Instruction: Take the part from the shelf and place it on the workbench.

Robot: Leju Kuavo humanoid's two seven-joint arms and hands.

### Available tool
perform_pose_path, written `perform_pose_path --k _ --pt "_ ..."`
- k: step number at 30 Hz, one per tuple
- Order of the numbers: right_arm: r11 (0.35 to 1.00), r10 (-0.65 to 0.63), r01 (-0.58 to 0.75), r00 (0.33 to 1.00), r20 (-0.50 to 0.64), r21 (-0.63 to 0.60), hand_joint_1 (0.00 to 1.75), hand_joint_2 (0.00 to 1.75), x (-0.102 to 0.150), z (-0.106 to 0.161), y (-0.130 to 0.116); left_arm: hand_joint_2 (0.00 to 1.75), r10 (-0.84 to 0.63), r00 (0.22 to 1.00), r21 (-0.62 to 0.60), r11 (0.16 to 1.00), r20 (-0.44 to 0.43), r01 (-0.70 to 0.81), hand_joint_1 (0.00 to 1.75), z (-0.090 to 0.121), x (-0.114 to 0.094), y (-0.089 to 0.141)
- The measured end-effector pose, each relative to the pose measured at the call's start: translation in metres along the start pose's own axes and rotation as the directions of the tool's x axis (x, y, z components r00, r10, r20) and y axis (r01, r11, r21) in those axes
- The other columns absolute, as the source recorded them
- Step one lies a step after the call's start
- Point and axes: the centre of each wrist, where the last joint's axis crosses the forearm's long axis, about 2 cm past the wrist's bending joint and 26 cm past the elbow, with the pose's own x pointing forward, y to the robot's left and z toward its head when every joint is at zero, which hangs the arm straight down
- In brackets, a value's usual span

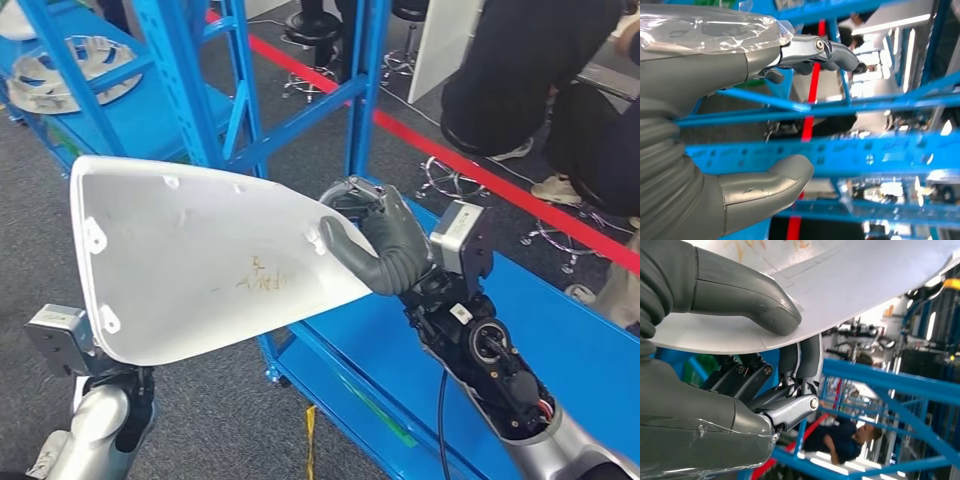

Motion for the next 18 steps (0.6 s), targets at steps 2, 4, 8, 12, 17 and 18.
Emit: perform_pose_path --k 2,4,8,12,17,18 --pt "1.0 -0.009 0.009 1.0 -0.008 -0.008 1.75 1.75 -0.001 0.003 0.0 1.75 0.002 1.0 0.0 1.0 0.004 -0.002 0.0 -0.002 0.001 -0.001" --pt "1.0 -0.013 0.012 1.0 -0.016 -0.013 1.75 1.75 -0.002 0.005 -0.001 1.75 0.003 1.0 0.0 1.0 0.005 -0.003 0.0 -0.002 0.0 -0.002" --pt "1.0 -0.012 0.012 1.0 -0.023 -0.023 1.75 1.75 -0.001 0.006 -0.004 1.75 0.014 1.0 0.003 1.0 0.017 -0.014 0.0 -0.004 0.0 -0.005" --pt "0.999 -0.012 0.01 0.999 -0.034 -0.044 1.75 1.75 0.0 0.009 -0.006 1.75 0.036 0.999 0.004 0.999 0.035 -0.036 0.0 -0.009 0.001 -0.009" --pt "0.999 -0.01 0.008 0.999 -0.034 -0.05 1.75 1.75 0.001 0.009 -0.006 1.75 0.041 0.998 0.001 0.999 0.04 -0.041 0.0 -0.01 0.0 -0.01" --pt "0.999 -0.007 0.006 0.999 -0.034 -0.054 1.75 1.75 0.001 0.01 -0.007 1.75 0.044 0.998 -0.002 0.999 0.041 -0.044 0.0 -0.011 -0.001 -0.011"
